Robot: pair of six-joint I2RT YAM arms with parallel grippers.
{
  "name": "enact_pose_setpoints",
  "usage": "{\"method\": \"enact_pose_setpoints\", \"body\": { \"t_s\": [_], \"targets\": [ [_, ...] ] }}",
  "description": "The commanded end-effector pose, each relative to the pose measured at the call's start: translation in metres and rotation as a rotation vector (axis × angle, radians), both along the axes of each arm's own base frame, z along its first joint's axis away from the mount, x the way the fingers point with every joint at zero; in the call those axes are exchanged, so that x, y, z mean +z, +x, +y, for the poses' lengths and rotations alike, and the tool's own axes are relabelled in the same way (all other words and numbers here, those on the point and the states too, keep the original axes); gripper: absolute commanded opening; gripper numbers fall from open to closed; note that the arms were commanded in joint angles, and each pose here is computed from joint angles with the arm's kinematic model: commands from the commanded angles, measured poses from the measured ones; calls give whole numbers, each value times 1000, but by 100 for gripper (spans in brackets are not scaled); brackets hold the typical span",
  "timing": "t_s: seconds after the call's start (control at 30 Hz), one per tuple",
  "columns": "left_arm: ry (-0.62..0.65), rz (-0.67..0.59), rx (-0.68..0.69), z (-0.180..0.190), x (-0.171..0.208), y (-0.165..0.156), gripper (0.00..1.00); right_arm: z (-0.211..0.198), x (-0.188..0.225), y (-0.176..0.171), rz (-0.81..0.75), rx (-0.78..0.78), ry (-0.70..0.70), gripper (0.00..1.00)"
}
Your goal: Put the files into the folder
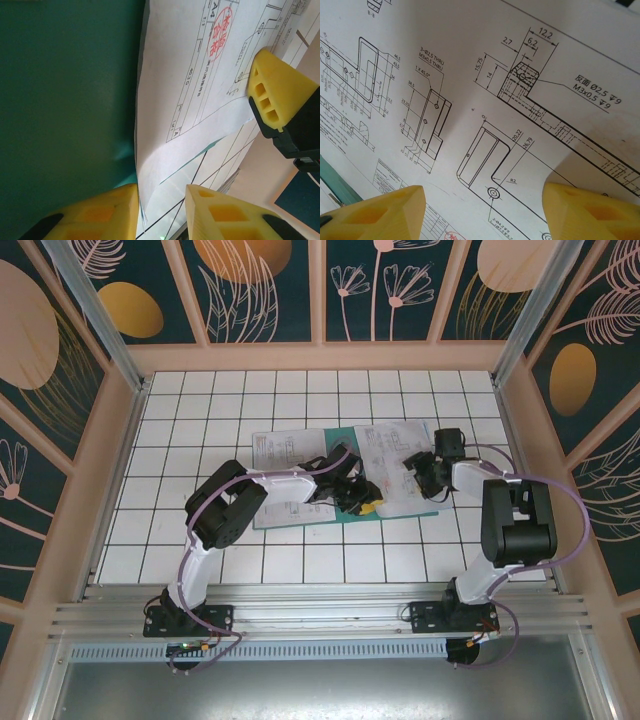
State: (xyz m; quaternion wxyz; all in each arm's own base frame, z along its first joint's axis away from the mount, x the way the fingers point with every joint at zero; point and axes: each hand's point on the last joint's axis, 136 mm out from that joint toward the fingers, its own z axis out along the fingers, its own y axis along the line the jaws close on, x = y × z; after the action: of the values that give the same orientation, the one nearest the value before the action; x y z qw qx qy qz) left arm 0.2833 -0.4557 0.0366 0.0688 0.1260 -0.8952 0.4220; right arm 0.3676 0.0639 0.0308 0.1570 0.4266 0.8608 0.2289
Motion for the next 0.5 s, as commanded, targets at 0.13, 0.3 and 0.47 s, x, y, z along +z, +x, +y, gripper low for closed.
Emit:
{"method": "enact_pose_setpoints", "body": {
  "t_s": [0.13,0.3,0.47],
  "targets": [
    [2,16,-11,-6,-7,-2,26,-9,-16,-23,88,-49,-23,65],
    [11,19,-10,-5,-10,-3,16,-9,-13,-22,87,-66,-17,65],
    [24,14,-4,-3,-12,-2,6,-12,-14,-28,100,-78,-36,66]
  ]
}}
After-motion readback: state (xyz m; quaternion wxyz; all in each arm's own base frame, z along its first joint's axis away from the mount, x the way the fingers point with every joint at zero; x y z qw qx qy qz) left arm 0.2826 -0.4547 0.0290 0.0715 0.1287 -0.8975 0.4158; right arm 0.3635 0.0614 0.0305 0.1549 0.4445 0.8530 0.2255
